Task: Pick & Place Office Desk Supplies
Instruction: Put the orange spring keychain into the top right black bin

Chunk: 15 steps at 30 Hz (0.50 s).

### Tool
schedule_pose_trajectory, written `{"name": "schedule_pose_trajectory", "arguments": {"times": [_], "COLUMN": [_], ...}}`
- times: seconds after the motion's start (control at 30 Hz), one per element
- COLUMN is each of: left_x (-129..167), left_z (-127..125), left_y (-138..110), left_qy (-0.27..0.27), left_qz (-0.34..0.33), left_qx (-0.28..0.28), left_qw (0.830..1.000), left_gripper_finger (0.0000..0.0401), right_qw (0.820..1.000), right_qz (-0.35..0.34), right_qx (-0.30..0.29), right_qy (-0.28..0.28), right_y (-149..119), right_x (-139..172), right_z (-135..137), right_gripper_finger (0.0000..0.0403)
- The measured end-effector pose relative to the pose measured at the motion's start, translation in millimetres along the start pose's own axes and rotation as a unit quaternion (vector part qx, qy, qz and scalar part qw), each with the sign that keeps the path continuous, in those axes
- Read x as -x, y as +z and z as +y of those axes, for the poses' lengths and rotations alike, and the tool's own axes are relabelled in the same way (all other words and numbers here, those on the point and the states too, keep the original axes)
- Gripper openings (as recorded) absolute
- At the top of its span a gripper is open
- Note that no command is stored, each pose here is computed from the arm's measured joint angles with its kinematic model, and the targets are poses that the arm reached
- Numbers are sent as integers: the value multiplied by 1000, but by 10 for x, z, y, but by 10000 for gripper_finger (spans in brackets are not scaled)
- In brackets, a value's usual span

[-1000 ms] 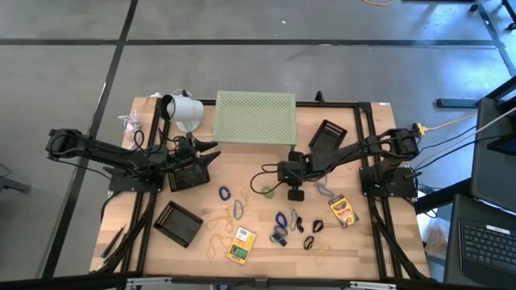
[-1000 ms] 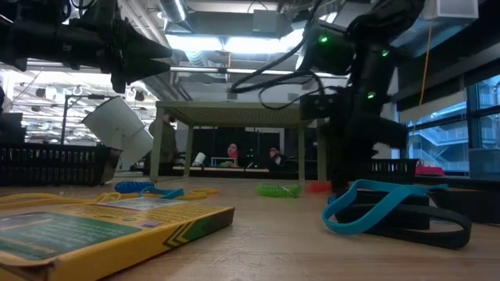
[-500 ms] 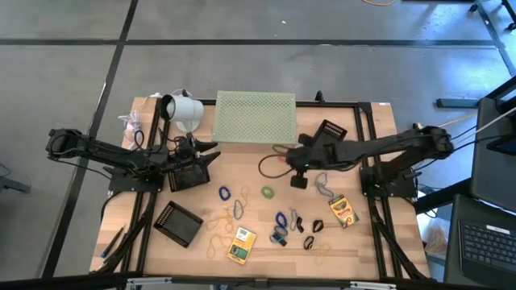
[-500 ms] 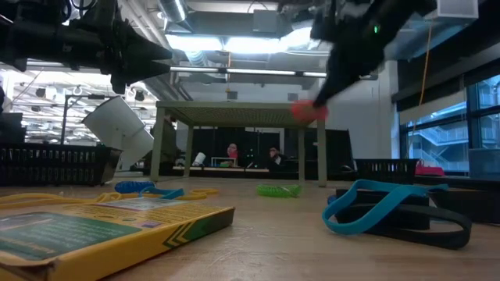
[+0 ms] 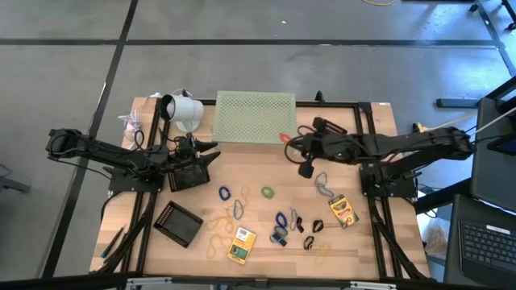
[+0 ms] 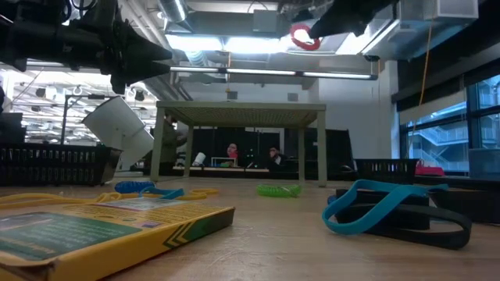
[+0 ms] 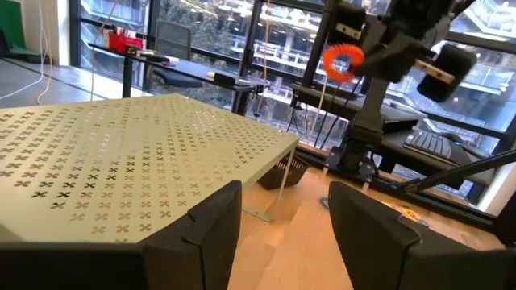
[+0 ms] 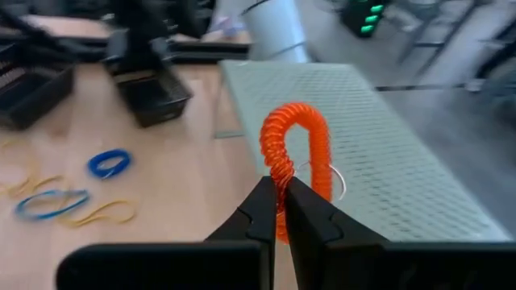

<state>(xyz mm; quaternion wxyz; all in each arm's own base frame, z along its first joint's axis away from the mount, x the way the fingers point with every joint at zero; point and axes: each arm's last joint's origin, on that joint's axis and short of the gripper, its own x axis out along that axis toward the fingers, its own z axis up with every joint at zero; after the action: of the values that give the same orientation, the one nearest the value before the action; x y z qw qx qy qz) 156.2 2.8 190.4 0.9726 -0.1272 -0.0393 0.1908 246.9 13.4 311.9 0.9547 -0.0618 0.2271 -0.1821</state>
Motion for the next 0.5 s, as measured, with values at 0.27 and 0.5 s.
{"name": "schedule_pose_trajectory", "arguments": {"times": [0.27, 0.5], "left_x": [0, 0], "left_z": [0, 0], "left_y": [0, 0], "left_qy": [0, 0], "left_qz": [0, 0], "left_qx": [0, 0], "left_qw": [1000, 1000], "left_gripper_finger": [182, 182], "right_qw": [990, 955], "right_qz": [33, 146], "right_qx": [-16, -41], "right_qy": [-138, -257], "right_y": [-76, -362], "right_x": [168, 203], "right_z": [-233, -502], "right_gripper_finger": [16, 17]}}
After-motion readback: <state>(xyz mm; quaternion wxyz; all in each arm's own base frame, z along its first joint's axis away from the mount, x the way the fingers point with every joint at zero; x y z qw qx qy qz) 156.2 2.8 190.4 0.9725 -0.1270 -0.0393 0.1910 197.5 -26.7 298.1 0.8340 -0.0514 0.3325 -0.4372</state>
